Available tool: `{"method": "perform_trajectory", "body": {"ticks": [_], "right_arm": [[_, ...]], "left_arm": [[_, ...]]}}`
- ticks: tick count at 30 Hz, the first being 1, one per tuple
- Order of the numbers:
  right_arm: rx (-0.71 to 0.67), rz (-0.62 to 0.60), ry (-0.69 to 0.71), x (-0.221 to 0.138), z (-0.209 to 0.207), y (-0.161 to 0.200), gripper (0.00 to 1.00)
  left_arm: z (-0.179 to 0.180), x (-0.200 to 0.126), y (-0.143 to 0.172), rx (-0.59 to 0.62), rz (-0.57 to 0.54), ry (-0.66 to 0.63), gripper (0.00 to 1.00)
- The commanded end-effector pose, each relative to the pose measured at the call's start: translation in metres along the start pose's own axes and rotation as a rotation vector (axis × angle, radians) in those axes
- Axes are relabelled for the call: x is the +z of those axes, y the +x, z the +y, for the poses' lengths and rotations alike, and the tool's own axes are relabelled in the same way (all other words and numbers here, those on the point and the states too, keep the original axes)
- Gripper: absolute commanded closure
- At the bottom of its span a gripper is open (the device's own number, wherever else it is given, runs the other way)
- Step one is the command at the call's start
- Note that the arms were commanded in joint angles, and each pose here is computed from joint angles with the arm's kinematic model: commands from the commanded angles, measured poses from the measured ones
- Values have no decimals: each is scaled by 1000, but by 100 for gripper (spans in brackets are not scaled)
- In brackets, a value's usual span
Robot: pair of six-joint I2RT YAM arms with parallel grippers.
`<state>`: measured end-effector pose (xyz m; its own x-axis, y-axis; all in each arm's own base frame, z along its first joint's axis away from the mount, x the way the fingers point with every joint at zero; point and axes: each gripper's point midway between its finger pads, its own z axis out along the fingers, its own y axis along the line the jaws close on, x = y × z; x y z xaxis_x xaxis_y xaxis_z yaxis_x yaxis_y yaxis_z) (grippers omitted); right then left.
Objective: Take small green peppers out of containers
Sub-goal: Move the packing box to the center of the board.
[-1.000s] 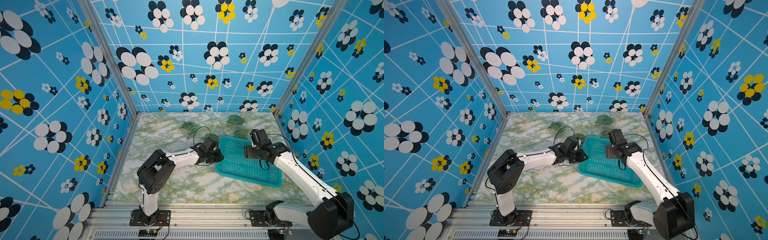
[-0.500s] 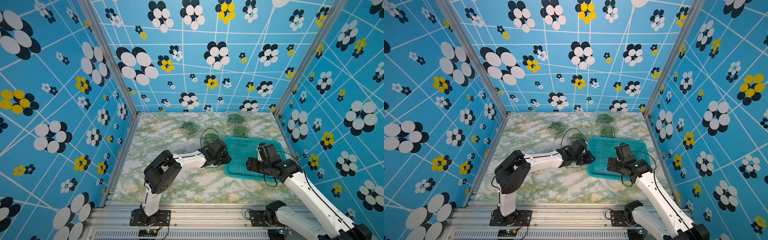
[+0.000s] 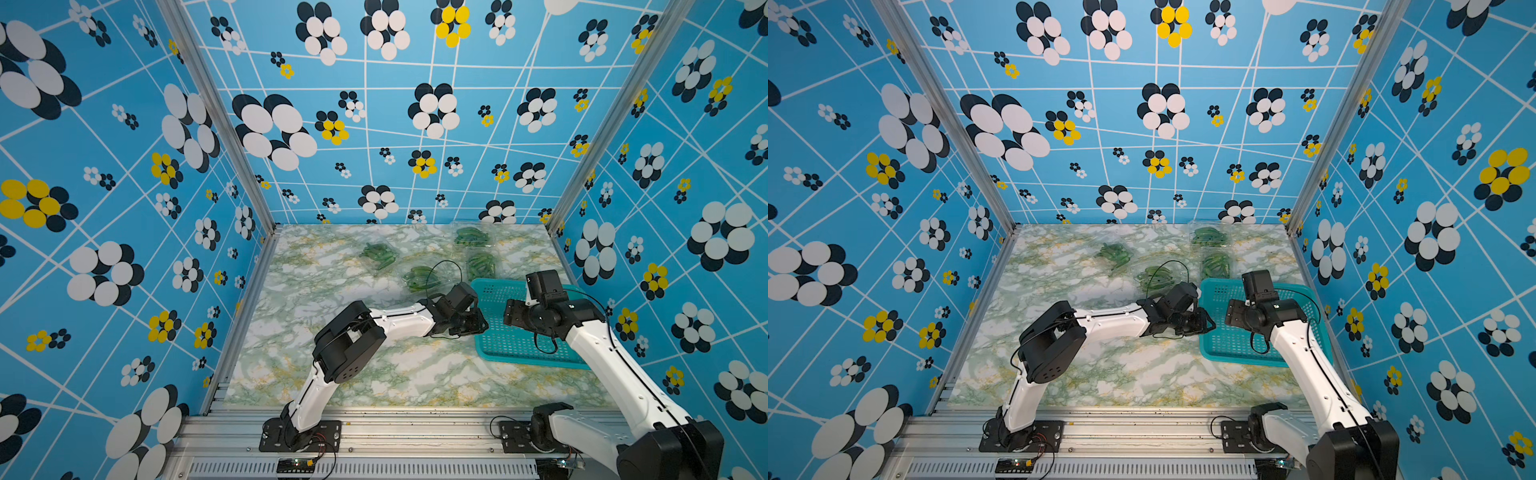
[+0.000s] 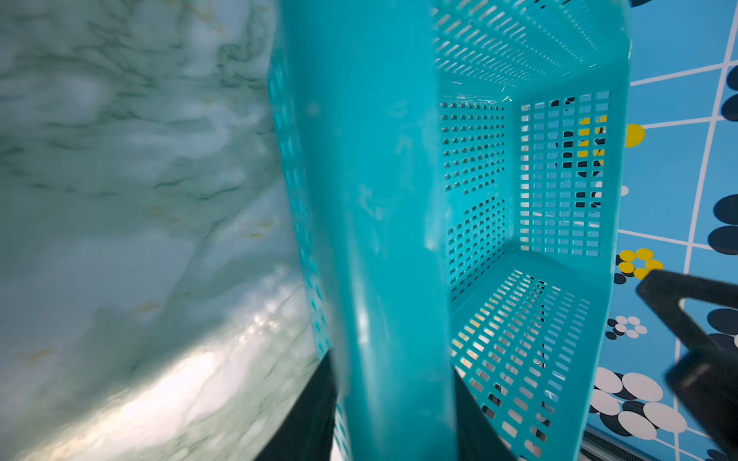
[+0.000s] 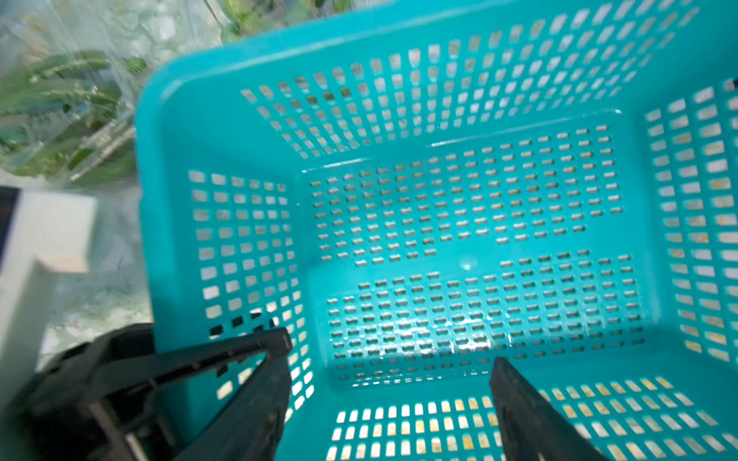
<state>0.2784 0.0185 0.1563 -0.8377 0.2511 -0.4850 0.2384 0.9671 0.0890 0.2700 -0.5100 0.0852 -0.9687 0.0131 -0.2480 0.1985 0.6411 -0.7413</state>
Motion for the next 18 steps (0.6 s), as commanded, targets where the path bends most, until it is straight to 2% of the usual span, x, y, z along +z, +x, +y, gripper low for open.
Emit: {"method": "perform_trajectory", "body": {"ticks": [1,3,8,13,18], "right_arm": [[-11,-37,-36,-8,1,-30,20],[-19,-32,-46,-5,4,-39,19],[-43,1,-89,3,16,-55,19],[-69,8,-122,12,25,-63,19],[-74,-17,-158,12,34,-73,19]], "left_arm": [[-15,9,-5,14,-7,27,59],[-22,13,-7,19,-12,47,58],[-26,25,-2,48,14,35,44],[-17,10,-13,71,-38,28,33],[-16,-11,-16,116,-54,23,30]]}}
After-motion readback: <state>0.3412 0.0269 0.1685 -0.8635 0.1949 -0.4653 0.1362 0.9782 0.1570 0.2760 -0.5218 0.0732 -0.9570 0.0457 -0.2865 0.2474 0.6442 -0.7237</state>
